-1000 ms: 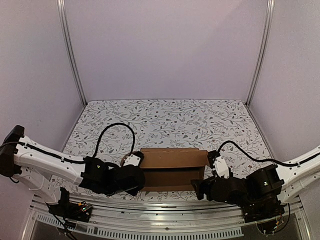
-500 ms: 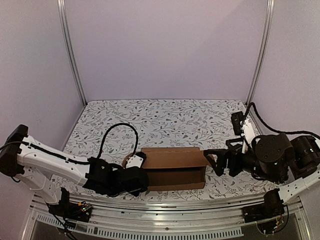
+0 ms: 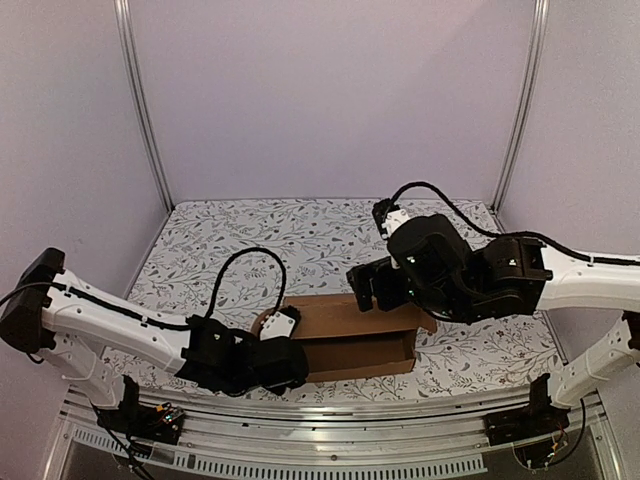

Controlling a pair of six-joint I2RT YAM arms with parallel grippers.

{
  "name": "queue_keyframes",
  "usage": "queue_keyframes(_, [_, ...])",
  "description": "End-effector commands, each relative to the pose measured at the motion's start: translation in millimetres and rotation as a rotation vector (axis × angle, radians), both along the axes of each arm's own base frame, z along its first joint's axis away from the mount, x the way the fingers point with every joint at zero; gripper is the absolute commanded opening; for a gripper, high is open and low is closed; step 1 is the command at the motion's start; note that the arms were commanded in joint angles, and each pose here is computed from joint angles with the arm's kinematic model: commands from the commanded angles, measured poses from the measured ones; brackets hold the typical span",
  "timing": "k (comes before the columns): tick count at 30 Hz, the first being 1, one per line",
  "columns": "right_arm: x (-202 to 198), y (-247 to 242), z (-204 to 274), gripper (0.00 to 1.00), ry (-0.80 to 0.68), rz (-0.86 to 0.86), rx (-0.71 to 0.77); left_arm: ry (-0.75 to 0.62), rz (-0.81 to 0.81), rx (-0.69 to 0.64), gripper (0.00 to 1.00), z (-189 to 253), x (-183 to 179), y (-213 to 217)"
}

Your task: Fold the paper box

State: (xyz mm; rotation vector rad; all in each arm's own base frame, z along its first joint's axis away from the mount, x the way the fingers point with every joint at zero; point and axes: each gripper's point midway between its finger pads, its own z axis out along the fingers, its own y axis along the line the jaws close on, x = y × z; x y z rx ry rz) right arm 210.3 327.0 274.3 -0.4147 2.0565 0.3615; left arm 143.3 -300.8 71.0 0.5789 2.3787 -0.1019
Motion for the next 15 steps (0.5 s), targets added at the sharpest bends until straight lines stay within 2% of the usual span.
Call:
queue_keyframes(1, [11, 26, -22, 0.99, 0.025, 0.016, 0.014, 0.068, -0.04, 0.082, 0.05, -17, -17, 4])
queue_keyframes(6, [16, 36, -68, 0.99, 0.076, -0.023, 0.002, 0.07, -0.043, 0.084, 0.13, -14, -18, 2])
queue_keyframes(11, [16, 32, -107, 0.99, 0.116, -0.066, -0.03, 0.084, -0.076, 0.054, 0.43, 0, -25, -6])
queue_keyframes(15, [15, 26, -130, 0.99, 0.137, -0.091, -0.057, 0.085, -0.112, -0.019, 0.54, 24, -31, -15])
